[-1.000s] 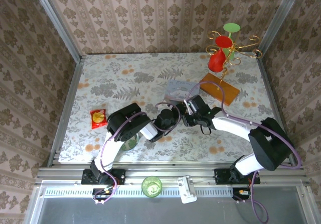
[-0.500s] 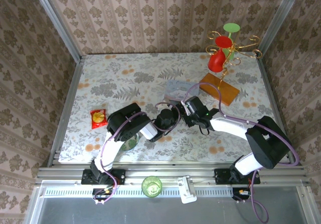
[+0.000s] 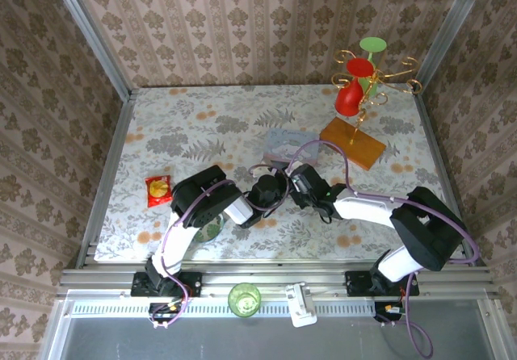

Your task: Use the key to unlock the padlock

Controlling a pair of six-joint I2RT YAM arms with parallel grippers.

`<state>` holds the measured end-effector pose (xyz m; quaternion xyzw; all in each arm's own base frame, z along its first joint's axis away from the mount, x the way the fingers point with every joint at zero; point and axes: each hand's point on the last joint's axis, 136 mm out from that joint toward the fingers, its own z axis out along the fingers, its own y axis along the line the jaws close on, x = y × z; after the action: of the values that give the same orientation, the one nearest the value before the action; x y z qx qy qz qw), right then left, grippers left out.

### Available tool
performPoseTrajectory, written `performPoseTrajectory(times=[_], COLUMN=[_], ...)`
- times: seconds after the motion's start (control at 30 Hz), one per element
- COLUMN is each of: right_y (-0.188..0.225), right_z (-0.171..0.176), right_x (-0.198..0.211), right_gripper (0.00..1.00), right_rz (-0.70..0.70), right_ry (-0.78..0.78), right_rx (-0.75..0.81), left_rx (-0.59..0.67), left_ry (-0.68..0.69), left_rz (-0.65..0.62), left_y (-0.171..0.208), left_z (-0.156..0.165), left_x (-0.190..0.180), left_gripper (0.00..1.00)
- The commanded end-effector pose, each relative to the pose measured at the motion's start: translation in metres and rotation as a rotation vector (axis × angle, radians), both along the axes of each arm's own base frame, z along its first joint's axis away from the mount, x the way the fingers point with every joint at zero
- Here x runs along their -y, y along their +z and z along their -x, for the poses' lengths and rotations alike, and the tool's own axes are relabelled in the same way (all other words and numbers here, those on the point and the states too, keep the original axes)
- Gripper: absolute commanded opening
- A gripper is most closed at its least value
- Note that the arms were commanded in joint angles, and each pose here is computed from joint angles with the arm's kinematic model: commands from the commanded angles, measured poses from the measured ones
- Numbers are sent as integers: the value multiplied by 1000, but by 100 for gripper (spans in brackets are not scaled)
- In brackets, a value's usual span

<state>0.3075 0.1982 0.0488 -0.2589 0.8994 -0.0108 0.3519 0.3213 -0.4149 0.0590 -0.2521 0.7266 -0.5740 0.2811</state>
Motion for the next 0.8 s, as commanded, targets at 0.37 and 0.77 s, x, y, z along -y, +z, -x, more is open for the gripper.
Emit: performPoseTrajectory(times=[0.37, 0.77], right_y=[6, 6], right_z=[1, -2], right_x=[-22, -7], right_gripper=[4, 1], right_rz=[-434, -939], right_ry=[-19, -97], right_rx=[-130, -348], left_rx=[-2, -3], left_ry=[-41, -46], left_rz=[81, 70], left_y=[22, 20], left_z=[11, 14], left_x=[6, 3], left_gripper=[5, 7])
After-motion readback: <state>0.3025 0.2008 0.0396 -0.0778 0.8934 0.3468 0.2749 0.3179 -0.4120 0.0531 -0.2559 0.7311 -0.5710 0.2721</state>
